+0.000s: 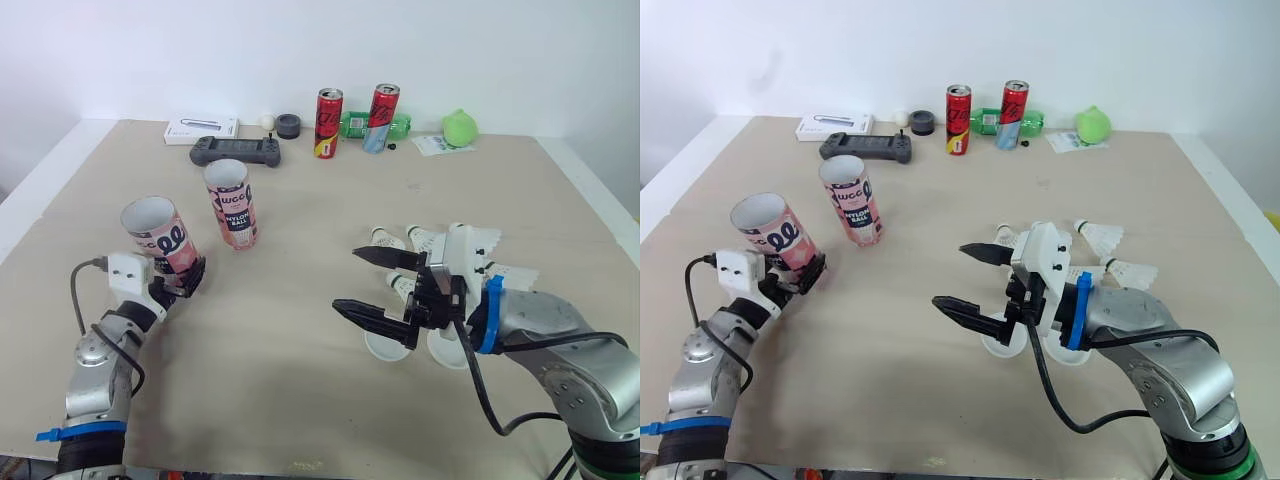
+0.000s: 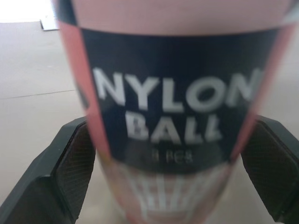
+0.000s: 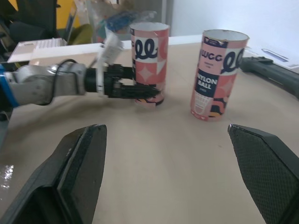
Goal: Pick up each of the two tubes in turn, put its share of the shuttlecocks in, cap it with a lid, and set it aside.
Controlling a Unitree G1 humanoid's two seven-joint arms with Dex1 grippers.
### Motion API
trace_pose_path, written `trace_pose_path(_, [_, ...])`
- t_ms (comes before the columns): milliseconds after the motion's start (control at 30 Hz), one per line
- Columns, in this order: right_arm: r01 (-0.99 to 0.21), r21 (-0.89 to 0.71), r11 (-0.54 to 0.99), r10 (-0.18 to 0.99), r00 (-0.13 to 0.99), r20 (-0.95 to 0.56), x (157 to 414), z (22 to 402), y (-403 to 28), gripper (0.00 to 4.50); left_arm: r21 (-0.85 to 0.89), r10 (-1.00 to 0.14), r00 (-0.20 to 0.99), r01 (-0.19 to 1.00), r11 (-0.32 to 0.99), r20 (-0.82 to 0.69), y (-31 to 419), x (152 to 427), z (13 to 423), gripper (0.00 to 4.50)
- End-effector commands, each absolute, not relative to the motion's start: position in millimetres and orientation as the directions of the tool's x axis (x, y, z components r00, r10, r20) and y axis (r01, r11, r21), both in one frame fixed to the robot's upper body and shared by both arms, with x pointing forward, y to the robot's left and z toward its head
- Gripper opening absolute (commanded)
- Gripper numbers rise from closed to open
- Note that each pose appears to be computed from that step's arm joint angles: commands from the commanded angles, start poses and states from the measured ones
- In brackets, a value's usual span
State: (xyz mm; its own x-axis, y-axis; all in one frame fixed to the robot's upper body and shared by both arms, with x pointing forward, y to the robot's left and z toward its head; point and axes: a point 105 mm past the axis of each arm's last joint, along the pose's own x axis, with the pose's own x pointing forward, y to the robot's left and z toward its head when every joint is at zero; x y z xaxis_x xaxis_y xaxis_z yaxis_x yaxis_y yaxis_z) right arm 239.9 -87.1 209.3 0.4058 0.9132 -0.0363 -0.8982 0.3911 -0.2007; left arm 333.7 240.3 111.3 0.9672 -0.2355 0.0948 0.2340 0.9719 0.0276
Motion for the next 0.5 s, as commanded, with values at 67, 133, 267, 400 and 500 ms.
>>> trace_pose_path(67, [-0.889,-0.233,0.394,0.914,0.406,-0.004,239.6,216.0,-83.9,4.47,0.042,-0.232,0.963,0.229,0.973,0.135,239.1,341.0,121.8,4.50])
trace_pose_path(133, [-0.888,-0.232,0.396,0.913,0.407,0.000,239.6,215.6,-83.2,4.50,0.045,-0.231,0.963,0.227,0.973,0.138,239.3,341.6,121.8,3.99])
trace_pose_path(267, [-0.888,-0.230,0.398,0.913,0.408,0.002,239.0,214.4,-82.1,4.50,0.054,-0.232,0.965,0.227,0.972,0.119,239.2,339.4,117.9,3.28])
trace_pose_path(400, [-0.890,-0.225,0.397,0.913,0.407,0.000,238.3,213.0,-81.7,4.50,0.065,-0.226,0.968,0.219,0.973,0.109,242.8,335.1,116.0,3.28])
trace_pose_path(500, [-0.891,-0.223,0.396,0.914,0.407,0.000,238.2,212.5,-81.5,4.50,0.066,-0.210,0.971,0.203,0.977,0.112,246.3,334.6,116.6,3.28])
